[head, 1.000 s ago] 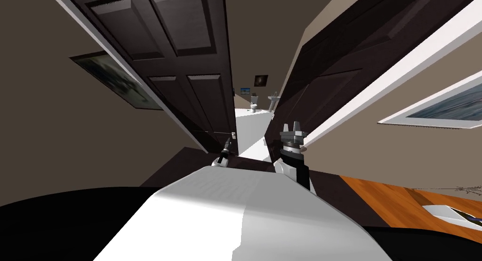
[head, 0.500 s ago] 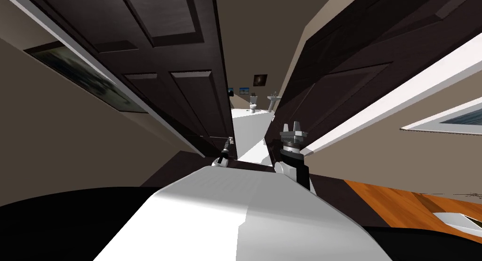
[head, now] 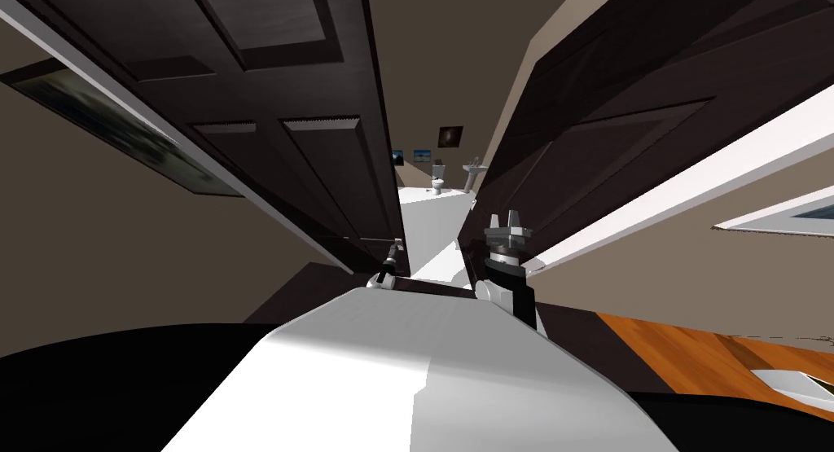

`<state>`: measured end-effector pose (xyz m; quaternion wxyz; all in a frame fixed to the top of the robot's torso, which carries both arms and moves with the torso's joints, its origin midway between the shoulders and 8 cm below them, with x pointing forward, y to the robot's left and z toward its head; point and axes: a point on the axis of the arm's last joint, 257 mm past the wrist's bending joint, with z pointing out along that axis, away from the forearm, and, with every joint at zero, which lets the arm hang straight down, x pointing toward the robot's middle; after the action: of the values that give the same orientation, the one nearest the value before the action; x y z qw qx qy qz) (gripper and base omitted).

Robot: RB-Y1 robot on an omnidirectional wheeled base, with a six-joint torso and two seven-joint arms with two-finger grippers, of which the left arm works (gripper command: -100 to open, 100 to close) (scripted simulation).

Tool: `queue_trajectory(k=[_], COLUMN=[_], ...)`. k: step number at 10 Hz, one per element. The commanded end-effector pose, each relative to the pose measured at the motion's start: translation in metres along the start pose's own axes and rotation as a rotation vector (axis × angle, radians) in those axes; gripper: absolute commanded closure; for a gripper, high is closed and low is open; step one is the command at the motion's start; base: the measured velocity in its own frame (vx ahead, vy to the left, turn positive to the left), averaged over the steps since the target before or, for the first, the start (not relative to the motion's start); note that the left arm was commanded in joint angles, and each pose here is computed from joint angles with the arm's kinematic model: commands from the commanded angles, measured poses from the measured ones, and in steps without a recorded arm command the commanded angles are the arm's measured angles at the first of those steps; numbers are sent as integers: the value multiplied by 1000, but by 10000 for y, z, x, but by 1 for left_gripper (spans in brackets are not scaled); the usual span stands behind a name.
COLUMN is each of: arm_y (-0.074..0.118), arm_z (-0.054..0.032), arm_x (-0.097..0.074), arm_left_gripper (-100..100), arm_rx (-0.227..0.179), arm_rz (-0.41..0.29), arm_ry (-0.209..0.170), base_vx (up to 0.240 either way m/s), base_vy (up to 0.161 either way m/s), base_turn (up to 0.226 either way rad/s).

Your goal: Push the door open

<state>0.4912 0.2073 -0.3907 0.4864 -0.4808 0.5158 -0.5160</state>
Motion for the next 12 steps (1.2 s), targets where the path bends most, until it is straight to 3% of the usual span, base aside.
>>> queue_trajectory(k=[1, 3, 10, 12], arm_y=[5, 5, 24, 1], arm_z=[-7, -7, -46, -35], arm_x=[0, 0, -471, -469], arm_left_gripper=[100, 100, 100, 100], arm_rx=[0, 0, -7, -2], arm_rz=[-1, -1, 15, 14], arm_ry=[0, 0, -90, -90], base_vx=[-13, -4, 172, 88], base_vy=[1, 0, -54, -22], base_turn=[1, 1, 35, 21])
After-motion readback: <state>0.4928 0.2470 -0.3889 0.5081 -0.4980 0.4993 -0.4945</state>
